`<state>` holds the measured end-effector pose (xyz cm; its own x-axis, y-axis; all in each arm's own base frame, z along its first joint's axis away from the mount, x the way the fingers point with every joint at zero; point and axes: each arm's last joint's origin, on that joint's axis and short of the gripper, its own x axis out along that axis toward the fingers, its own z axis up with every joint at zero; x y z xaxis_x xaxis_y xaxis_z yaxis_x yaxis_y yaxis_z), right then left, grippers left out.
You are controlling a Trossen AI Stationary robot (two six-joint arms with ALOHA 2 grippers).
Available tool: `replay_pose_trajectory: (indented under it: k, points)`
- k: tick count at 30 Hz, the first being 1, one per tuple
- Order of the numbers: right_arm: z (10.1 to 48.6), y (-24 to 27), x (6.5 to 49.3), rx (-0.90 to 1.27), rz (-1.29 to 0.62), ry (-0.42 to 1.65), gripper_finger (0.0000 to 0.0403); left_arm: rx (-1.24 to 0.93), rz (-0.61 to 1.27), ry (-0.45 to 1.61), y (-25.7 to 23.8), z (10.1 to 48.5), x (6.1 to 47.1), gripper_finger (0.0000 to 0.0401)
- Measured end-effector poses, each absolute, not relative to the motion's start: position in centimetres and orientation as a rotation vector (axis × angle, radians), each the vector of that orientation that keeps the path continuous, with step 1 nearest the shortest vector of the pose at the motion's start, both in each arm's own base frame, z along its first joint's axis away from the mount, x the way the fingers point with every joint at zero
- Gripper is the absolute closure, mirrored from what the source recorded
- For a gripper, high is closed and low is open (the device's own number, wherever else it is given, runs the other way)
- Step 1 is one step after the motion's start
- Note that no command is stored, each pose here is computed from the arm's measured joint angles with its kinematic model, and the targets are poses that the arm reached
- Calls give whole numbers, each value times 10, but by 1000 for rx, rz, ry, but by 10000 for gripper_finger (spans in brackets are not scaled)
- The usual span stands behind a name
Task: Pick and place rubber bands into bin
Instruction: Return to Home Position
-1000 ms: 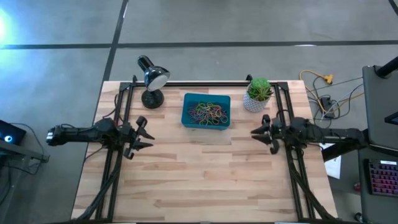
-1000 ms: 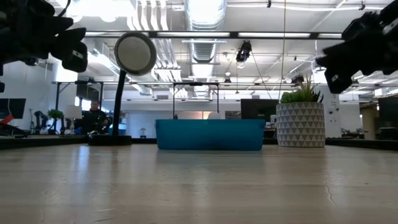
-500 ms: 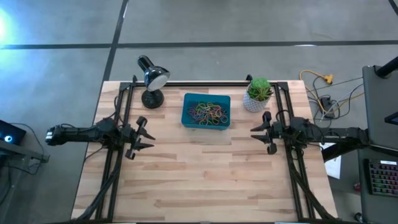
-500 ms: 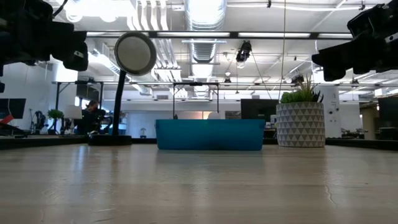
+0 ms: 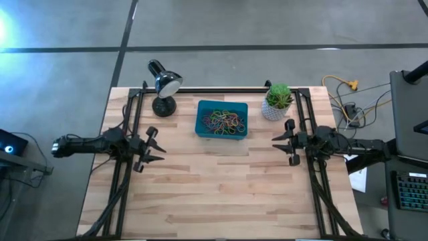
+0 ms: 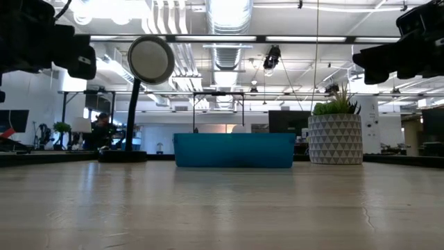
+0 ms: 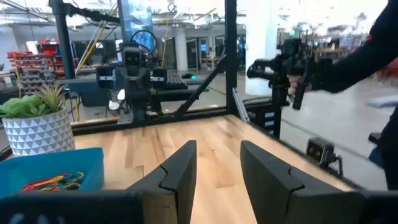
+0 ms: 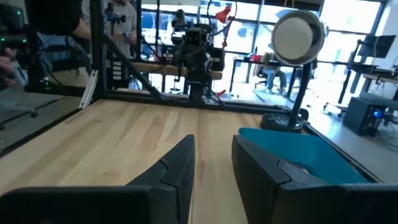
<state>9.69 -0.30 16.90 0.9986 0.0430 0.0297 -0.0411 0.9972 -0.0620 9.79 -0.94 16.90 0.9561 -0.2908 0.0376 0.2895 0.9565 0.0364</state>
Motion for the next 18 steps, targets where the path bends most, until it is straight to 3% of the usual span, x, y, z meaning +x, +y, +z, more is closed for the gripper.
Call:
replay_pose_trajectory:
  k: [18]
  points:
    - [169,-3,97,-31,35,-28,315,3,-297,22,-9,164,102,292]
